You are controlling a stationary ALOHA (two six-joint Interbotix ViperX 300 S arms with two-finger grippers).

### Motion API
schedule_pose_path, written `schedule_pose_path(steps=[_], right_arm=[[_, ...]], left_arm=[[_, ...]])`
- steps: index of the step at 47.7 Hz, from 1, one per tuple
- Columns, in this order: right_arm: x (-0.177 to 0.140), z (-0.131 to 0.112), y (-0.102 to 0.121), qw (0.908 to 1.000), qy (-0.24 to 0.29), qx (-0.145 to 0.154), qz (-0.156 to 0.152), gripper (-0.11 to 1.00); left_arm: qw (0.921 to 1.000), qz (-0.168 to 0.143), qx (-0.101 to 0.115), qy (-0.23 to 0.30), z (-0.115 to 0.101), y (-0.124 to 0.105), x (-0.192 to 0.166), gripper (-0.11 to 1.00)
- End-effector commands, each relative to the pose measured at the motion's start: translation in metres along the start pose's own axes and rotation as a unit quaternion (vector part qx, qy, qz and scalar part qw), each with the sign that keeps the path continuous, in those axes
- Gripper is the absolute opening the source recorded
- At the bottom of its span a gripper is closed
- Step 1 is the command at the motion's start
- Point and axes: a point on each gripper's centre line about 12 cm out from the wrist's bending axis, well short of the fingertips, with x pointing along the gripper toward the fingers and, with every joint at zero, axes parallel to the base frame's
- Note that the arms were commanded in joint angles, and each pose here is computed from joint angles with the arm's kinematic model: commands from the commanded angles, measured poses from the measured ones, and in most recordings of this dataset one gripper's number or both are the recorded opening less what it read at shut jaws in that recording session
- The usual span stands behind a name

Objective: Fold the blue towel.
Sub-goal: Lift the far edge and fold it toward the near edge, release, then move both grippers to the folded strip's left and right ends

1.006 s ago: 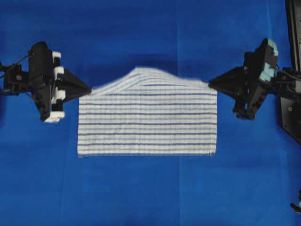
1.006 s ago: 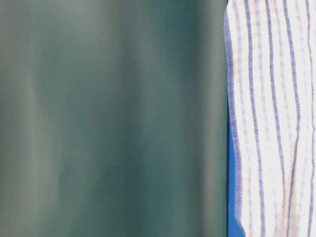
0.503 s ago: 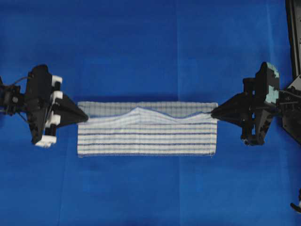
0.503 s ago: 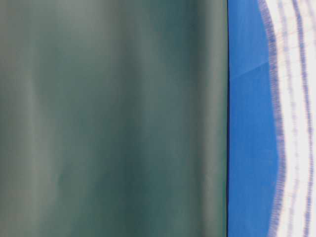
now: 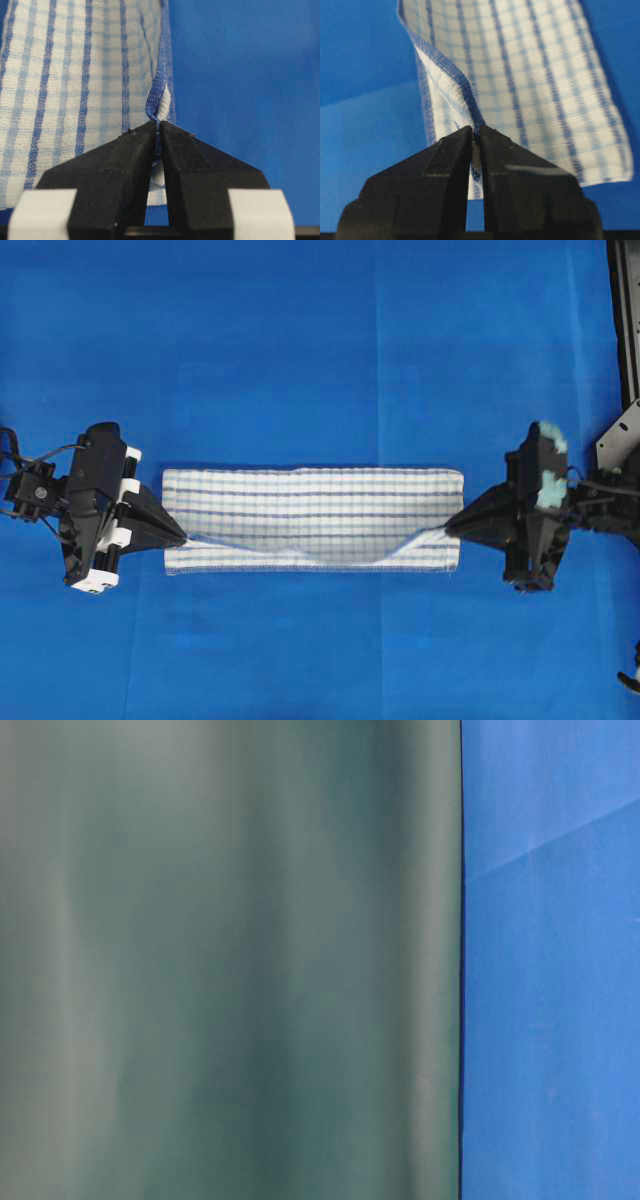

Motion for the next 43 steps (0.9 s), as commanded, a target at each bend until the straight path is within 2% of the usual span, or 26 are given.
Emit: schedule_pose_path(steps=[1, 6, 9, 14, 20, 24, 26, 31, 36, 43], right_arm=[[0.005, 0.006, 0.010, 0.9999, -0.009, 0.000, 0.008, -0.01], [0.009, 0.005, 0.011, 1.0000, -0.004, -0.001, 0.004, 0.01], [0.010, 0.005, 0.011, 1.0000, -0.003, 0.001, 0.003, 0.06], [0.010, 0.004, 0.010, 1.0000, -0.001, 0.010, -0.001, 0.25], [0.008, 0.004, 0.010, 1.0000, 0.001, 0.008, 0.000, 0.64], [0.005, 0.007, 0.011, 1.0000, -0.005, -0.001, 0.006, 0.86], [0.003, 0.010, 0.012, 0.9999, -0.011, -0.005, 0.010, 0.92], [-0.004, 0.019, 0.008, 0.9994, -0.030, -0.015, 0.011, 0.85], [-0.007, 0.029, -0.006, 0.9987, -0.049, -0.014, -0.008, 0.85], [-0.006, 0.039, -0.027, 0.9970, -0.058, -0.020, -0.047, 0.85]], left_arm=[[1.0000, -0.005, 0.000, -0.008, 0.005, -0.003, 0.003, 0.04], [1.0000, -0.001, 0.000, 0.001, 0.002, -0.002, 0.005, 0.05], [1.0000, -0.001, 0.000, 0.004, 0.000, -0.002, 0.006, 0.12], [1.0000, 0.000, -0.001, 0.004, 0.001, -0.002, 0.006, 0.42], [1.0000, -0.001, 0.001, 0.002, 0.002, -0.002, 0.004, 0.78], [1.0000, -0.001, 0.004, -0.003, 0.007, -0.002, 0.001, 0.78], [1.0000, 0.004, 0.003, -0.005, 0.010, 0.000, -0.001, 0.76], [0.9997, 0.022, -0.009, -0.010, 0.019, 0.011, -0.006, 0.73], [0.9986, 0.048, -0.020, -0.009, 0.024, 0.027, -0.008, 0.73], [0.9967, 0.082, -0.003, 0.004, 0.028, 0.048, -0.007, 0.73]])
